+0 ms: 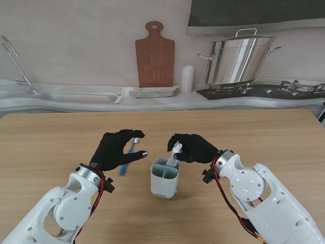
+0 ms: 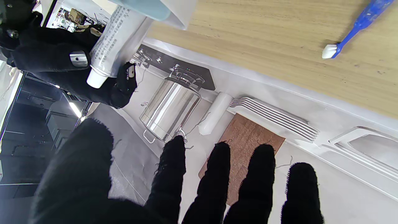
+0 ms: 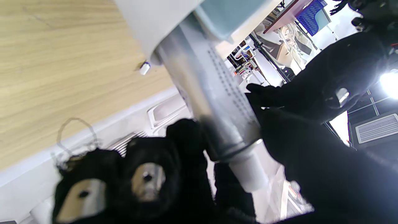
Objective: Organize toothpaste and toothbrush
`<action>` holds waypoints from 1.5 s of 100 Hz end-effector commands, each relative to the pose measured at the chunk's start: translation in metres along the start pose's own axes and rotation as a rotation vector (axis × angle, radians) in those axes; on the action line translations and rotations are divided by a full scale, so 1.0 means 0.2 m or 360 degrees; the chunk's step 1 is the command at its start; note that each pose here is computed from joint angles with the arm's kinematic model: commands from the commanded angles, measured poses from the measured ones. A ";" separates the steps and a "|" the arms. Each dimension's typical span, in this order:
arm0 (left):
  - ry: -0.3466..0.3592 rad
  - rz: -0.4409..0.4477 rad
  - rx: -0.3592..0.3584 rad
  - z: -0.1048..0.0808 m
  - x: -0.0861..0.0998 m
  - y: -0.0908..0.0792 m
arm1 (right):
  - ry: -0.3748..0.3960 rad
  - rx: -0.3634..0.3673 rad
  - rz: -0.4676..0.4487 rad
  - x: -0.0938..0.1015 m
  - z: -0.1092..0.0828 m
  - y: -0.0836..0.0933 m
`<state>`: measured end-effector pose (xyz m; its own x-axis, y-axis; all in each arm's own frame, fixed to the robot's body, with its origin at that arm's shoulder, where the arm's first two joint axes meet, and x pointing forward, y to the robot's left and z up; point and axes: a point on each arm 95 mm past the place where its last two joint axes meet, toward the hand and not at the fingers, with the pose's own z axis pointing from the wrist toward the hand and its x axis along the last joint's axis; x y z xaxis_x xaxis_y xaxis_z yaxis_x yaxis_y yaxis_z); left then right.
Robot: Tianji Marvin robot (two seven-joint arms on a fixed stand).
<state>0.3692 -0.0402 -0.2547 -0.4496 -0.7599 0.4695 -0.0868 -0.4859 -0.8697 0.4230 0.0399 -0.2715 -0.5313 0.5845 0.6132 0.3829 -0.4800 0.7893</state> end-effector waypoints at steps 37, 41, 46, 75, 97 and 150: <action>0.0019 -0.0009 -0.0026 0.00 0.02 0.00 | -0.0007 0.0036 0.0013 -0.04 -0.05 -0.04; 0.0020 -0.0010 -0.0027 0.00 0.02 0.00 | -0.0008 0.0034 0.0015 -0.04 -0.05 -0.05; 0.0020 -0.0010 -0.0029 0.00 0.02 0.01 | -0.0010 0.0033 0.0022 -0.04 -0.05 -0.05; 0.0023 -0.0010 -0.0035 0.01 0.02 0.01 | 0.0016 0.0036 0.0042 -0.03 -0.06 -0.07; 0.0022 -0.0011 -0.0035 0.01 0.02 0.01 | 0.0041 0.0036 0.0039 -0.02 -0.07 -0.08; 0.0026 -0.0008 -0.0040 0.01 0.02 0.01 | 0.0058 0.0025 0.0042 -0.02 -0.08 -0.09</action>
<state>0.3705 -0.0421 -0.2561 -0.4540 -0.7571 0.4697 -0.0990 -0.4810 -0.8711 0.4101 0.0337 -0.2837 -0.5516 0.5487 0.6282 0.3915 -0.4947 0.7759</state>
